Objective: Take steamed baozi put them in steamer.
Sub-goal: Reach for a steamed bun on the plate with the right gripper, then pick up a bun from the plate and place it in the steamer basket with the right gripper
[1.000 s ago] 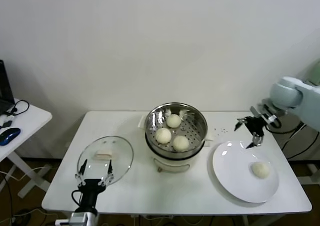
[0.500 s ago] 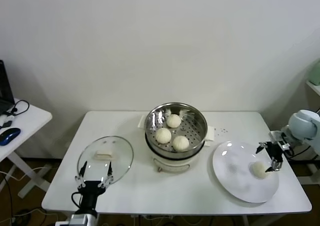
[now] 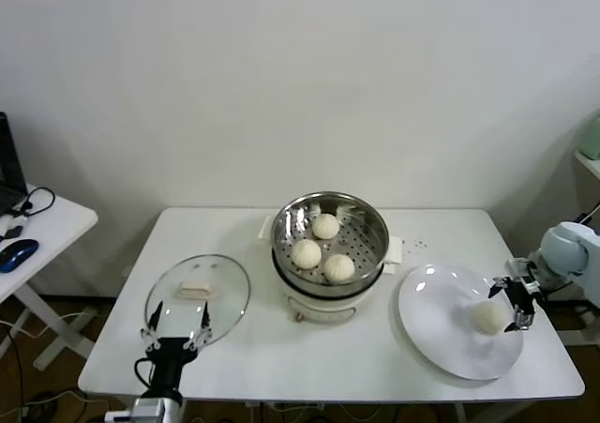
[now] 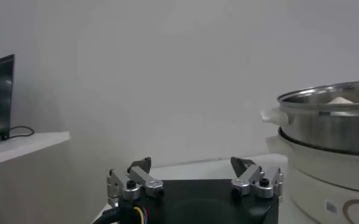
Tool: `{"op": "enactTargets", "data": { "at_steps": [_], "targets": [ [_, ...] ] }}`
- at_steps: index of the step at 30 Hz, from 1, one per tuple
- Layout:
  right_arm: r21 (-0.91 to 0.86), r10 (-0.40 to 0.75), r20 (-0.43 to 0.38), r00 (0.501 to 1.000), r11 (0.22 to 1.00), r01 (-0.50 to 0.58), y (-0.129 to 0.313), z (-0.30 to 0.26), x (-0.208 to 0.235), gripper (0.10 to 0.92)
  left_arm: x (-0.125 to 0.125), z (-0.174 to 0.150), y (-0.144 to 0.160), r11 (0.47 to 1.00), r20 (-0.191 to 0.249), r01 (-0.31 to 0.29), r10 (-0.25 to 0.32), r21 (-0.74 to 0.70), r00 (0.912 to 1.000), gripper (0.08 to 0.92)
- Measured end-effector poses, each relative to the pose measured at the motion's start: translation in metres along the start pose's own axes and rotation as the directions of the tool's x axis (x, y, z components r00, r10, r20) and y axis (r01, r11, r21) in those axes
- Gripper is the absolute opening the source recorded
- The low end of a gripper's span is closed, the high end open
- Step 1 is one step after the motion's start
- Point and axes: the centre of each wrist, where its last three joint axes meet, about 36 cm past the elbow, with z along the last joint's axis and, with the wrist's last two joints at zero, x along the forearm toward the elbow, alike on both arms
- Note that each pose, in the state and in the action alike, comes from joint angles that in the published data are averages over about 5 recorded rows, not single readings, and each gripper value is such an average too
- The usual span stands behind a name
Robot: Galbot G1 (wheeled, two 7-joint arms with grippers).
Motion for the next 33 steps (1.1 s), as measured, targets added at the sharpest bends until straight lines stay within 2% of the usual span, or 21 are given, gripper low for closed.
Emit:
{"op": "enactTargets", "data": {
  "at_steps": [13, 25, 33],
  "targets": [
    [-0.007, -0.020, 0.003, 1.000, 1.000, 0.020, -0.006, -0.010, -0.019, 0.821, 0.000, 0.003, -0.001, 1.000, -0.009, 0.006, -0.006, 0.004, 0.9999, 0.823],
    [-0.034, -0.026, 0.010, 1.000, 0.999, 0.027, -0.007, -0.008, -0.020, 0.659, -0.002, 0.003, -0.002, 1.000, -0.008, 0.007, -0.007, 0.007, 0.9999, 0.823],
    [-0.063, -0.010, 0.043, 0.999, 0.998, 0.013, -0.012, -0.012, -0.010, 0.640, -0.004, 0.002, -0.004, 1.000, -0.004, 0.003, -0.003, 0.008, 1.0000, 0.823]
  ]
}}
